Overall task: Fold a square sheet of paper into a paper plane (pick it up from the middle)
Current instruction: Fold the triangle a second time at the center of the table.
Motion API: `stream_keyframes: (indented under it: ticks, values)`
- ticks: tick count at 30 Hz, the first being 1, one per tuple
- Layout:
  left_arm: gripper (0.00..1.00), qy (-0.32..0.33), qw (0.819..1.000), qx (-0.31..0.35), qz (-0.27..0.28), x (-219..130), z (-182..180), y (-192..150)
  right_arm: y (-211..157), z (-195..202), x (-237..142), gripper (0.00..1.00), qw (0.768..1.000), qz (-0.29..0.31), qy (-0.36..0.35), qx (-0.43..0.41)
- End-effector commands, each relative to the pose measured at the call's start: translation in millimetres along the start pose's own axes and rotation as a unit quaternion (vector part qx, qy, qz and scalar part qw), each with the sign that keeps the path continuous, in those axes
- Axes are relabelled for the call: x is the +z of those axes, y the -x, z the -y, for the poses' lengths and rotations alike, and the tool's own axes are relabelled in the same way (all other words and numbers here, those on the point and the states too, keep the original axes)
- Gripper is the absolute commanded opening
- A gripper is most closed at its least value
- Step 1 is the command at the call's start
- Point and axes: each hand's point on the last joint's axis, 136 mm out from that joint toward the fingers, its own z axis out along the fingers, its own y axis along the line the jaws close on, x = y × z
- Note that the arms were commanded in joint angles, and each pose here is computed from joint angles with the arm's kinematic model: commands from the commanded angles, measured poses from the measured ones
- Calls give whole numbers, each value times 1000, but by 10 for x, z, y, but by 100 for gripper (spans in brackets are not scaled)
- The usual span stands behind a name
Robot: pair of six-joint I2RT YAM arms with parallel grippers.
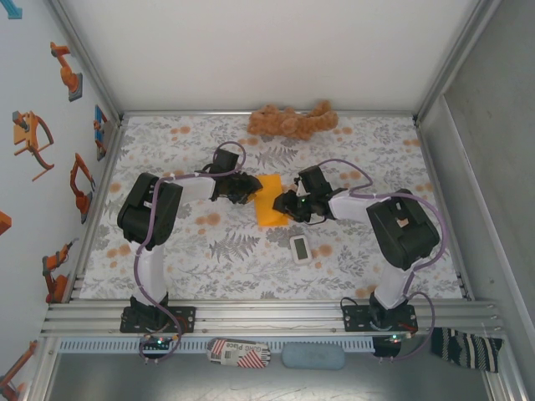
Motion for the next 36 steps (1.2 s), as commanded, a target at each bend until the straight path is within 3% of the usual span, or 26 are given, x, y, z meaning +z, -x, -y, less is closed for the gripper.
stream_keyframes:
  ticks: [1, 8, 27, 36]
  values:
    - [35, 108, 993, -43, -19, 180, -744, -143, 152, -89, 15, 46, 1000, 15, 14, -18]
    - [35, 108, 993, -44, -23, 196, -753, -151, 184, -109, 5, 45, 1000, 14, 19, -17]
    - [35, 102, 994, -43, -24, 190, -723, -149, -85, 13, -173, 19, 999, -4, 12, 52]
    - [34, 100, 994, -42, -25, 192, -714, -155, -148, 58, -191, 15, 998, -9, 9, 63]
